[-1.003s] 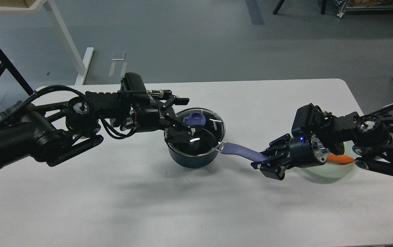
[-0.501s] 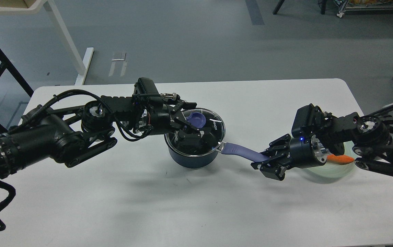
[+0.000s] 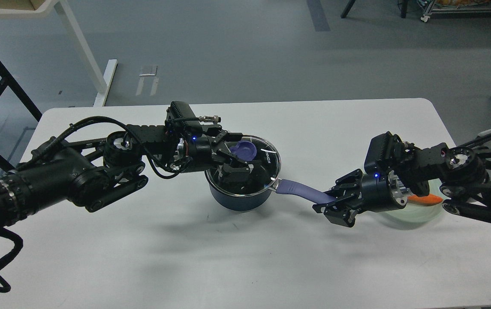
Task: Open pot lid
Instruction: 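Lift the glass lid off the pot with the left gripper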
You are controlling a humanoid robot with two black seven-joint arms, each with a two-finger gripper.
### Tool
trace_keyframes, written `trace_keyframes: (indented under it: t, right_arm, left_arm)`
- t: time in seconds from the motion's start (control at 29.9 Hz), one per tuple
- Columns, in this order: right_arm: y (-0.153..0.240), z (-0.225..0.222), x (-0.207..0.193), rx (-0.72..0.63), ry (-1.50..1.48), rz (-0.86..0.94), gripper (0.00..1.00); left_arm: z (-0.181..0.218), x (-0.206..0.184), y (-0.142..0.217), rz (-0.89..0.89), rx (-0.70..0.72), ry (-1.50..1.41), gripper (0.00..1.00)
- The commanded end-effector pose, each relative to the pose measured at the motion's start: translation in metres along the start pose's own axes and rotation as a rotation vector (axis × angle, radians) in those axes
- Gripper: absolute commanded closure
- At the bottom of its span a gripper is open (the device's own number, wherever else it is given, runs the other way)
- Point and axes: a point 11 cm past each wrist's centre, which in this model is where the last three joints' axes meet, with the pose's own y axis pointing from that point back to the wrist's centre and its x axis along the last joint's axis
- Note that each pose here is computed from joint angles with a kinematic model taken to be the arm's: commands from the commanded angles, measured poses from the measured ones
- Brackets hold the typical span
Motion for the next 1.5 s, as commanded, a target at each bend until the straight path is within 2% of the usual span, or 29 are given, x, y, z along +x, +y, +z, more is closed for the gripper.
trace_keyframes:
  t: [0.0, 0.07, 0.2, 0.33, 0.5, 0.53, 0.74, 0.94, 1.04, 1.17, 1.3, 1.47]
  right_arm:
    - [0.001, 0.001, 0.000, -0.003, 0.001, 0.003, 0.68]
    - [0.001, 0.001, 0.001, -0.003, 0.004, 0.009, 0.68]
    - [0.001, 0.001, 0.001, -0.003, 0.005, 0.010, 0.68]
    - [0.001, 0.001, 0.001, -0.003, 0.004, 0.012, 0.68]
    - [0.001, 0.001, 0.001, -0.003, 0.004, 0.012, 0.68]
    - [0.001, 0.001, 0.001, -0.003, 0.005, 0.011, 0.68]
    - [0.001, 0.001, 0.001, -0.003, 0.005, 0.011, 0.68]
    - [0.001, 0.001, 0.001, -0.005, 0.003, 0.012, 0.68]
    - [0.001, 0.001, 0.001, -0.005, 0.003, 0.012, 0.68]
    - [0.002, 0.002, 0.000, -0.007, 0.003, 0.011, 0.68]
    - [0.002, 0.002, 0.000, -0.006, 0.005, 0.013, 0.68]
    - [0.002, 0.002, 0.000, -0.006, 0.005, 0.013, 0.68]
  left_arm:
    - [0.001, 0.000, -0.001, 0.003, -0.004, -0.002, 0.03]
    - [0.001, 0.000, -0.001, 0.003, -0.003, -0.001, 0.07]
    - [0.001, 0.000, -0.001, 0.000, -0.003, -0.004, 0.23]
    - [0.001, -0.007, 0.000, -0.009, -0.002, -0.002, 0.34]
    - [0.001, -0.005, 0.000, -0.005, -0.001, -0.005, 0.65]
    - [0.000, -0.003, 0.000, -0.004, 0.001, -0.008, 0.66]
    - [-0.003, 0.003, 0.006, 0.011, 0.007, -0.013, 0.66]
    - [-0.013, 0.028, 0.029, 0.034, 0.020, -0.067, 0.66]
    - [-0.024, 0.039, 0.049, 0.043, 0.052, -0.098, 0.66]
    - [-0.044, 0.047, 0.100, 0.088, 0.125, -0.153, 0.65]
    - [-0.055, 0.027, 0.153, 0.086, 0.197, -0.164, 0.65]
    - [-0.056, -0.037, 0.210, 0.065, 0.268, -0.176, 0.65]
